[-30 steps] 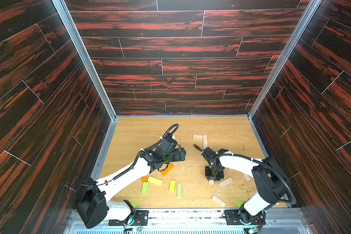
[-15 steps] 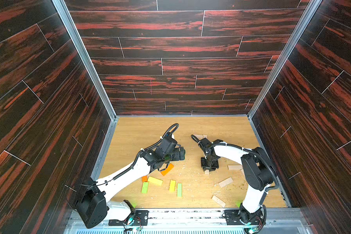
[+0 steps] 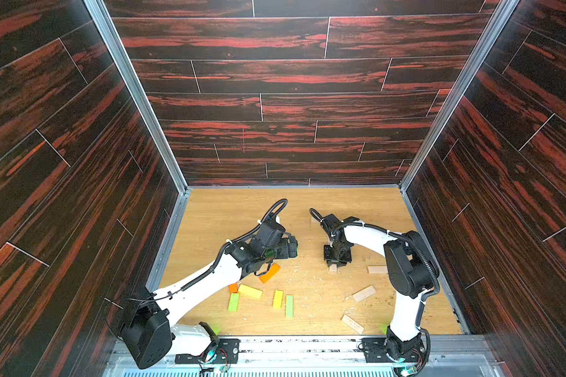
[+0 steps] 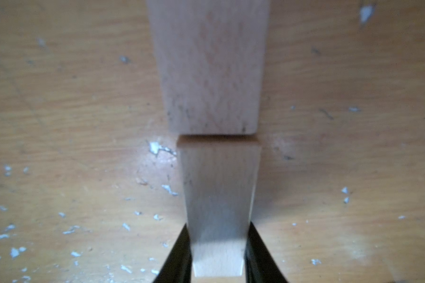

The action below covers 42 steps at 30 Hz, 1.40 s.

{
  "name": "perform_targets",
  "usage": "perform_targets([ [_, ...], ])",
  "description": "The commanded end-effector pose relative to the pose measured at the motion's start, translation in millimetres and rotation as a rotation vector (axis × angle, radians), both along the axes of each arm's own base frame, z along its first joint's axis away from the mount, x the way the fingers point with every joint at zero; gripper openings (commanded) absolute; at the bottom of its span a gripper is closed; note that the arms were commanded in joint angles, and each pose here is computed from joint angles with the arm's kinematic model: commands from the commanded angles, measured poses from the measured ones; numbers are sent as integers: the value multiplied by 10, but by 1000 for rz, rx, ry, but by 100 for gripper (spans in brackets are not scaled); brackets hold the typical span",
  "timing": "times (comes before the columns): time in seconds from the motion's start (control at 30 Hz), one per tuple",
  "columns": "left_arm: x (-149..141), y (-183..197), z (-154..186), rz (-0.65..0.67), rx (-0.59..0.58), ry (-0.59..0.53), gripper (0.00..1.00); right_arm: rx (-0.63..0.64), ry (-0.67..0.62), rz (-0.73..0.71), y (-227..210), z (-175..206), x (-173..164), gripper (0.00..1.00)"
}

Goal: Assemble a giraffe with building blocks
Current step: Assemble the building block at the center of the board.

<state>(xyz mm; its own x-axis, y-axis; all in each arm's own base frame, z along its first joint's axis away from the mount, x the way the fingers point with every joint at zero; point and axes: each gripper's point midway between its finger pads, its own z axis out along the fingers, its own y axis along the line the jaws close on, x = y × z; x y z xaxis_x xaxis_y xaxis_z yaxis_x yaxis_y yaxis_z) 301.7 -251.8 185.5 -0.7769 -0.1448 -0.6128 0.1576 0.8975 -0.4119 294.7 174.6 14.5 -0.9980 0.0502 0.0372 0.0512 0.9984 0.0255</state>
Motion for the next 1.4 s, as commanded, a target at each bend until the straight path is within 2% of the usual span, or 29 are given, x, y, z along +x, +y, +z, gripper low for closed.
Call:
perform_targets([
  [0.0,-22,61,70,7,3,-30,96,-32,39,4,-47,-103,-61,29],
  [0.17,-14,42,64,2,2,-29,96,-38,41,6,-53,-104,-56,31],
  [0.23,-10,40,73,3,1,-30,96,-37,41,7,-45,-103,-44,36],
  [0.33,-16,51,75,4,5,-31,96,-41,40,9,-43,-101,-25,47],
  [0.43,-20,60,74,5,8,-32,96,-44,39,11,-40,-93,-11,52],
  [0.53,-16,56,75,5,6,-32,96,-46,32,13,-30,-73,22,52],
  [0.73,-12,49,80,4,3,-32,96,-58,21,13,-35,-51,71,41],
  [1.37,-10,50,95,3,4,-36,96,-65,24,17,-27,-79,103,37],
])
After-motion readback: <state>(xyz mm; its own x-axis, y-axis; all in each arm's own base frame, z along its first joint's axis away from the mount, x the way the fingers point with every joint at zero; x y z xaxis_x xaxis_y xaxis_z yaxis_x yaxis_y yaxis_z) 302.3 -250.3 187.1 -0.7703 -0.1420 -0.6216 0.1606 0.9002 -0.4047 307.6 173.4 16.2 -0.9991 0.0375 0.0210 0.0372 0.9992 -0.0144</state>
